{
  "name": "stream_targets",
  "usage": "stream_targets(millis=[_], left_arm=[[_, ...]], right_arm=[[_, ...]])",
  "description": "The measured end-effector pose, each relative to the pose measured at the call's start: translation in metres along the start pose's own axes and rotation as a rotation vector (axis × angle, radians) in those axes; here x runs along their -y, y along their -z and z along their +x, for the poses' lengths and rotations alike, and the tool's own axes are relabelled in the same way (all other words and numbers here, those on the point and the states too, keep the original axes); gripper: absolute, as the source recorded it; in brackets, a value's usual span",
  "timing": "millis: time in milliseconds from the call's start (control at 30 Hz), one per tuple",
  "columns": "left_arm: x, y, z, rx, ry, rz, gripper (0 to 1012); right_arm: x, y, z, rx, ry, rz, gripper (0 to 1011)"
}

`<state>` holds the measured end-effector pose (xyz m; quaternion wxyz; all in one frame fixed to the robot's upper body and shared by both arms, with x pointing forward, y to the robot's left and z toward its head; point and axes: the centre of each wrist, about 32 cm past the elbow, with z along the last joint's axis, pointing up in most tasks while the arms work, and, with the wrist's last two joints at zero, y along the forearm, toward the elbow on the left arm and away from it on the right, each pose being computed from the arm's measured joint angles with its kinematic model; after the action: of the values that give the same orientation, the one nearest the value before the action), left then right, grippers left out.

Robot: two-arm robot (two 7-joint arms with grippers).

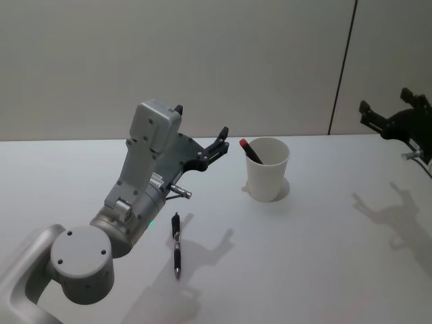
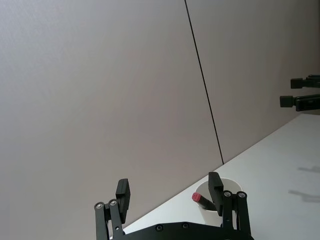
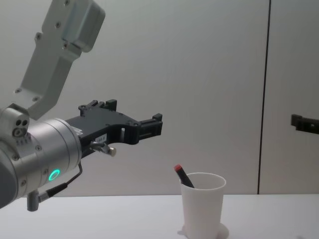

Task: Place the pen into the pen holder.

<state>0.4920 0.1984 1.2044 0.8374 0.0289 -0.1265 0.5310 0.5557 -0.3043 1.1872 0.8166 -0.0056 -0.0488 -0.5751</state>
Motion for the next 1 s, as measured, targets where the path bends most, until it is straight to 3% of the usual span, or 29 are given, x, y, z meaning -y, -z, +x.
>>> stream_targets(millis=[433,1000], left_arm=[[0.0000,0.0000,0.0000,0.000,0.000,0.000,1003],[0.0000,0.0000,0.0000,0.000,0.000,0.000,1003]], right_arm=[[0.024,0.002,0.015,0.017,0.026,-0.050,1001],[0.038,0.004,0.022,0.018,0.038,-0.077,1002]])
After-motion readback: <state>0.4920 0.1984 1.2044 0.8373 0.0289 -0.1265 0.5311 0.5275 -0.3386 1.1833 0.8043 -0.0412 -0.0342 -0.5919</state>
